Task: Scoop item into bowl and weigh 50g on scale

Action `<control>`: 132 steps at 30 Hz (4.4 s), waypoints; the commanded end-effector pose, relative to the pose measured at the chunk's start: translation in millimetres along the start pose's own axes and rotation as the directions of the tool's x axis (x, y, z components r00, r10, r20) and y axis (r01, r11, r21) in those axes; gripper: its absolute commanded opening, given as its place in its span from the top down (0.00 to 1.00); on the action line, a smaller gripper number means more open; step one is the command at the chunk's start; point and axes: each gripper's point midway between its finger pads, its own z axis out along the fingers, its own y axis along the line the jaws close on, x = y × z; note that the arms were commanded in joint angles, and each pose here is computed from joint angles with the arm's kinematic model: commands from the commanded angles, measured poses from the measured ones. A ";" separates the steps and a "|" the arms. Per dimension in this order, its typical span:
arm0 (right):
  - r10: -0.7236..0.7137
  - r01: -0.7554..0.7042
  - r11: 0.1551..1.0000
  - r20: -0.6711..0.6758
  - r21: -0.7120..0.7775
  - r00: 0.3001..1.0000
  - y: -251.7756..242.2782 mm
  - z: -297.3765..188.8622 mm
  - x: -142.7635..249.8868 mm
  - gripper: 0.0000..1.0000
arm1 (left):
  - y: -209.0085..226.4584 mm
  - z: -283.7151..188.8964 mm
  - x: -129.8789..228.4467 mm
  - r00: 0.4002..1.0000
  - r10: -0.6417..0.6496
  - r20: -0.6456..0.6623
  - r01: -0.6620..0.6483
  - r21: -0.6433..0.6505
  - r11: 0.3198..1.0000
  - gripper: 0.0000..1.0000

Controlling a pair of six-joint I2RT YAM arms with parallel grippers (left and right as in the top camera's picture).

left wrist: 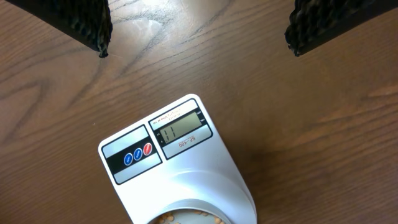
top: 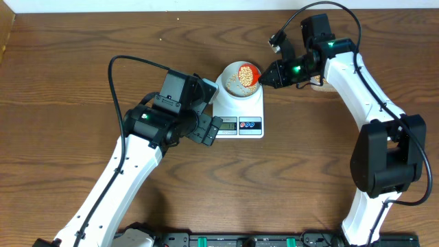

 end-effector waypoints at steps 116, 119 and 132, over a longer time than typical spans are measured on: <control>-0.112 0.111 0.994 0.101 0.018 0.988 38.5 -46.3 -24.2 0.99 | 2.8 2.3 2.5 1.000 -0.002 -0.012 0.002 -0.010 1.000 0.08; -0.112 0.111 0.994 0.101 0.018 0.988 38.5 -46.3 -24.2 0.99 | 2.8 2.3 2.5 1.000 -0.002 -0.012 0.002 -0.010 1.000 0.08; -0.117 0.115 0.993 0.101 0.021 0.988 38.0 -46.3 -24.2 0.99 | 2.8 2.3 2.5 1.000 -0.002 -0.012 0.002 -0.010 1.000 0.08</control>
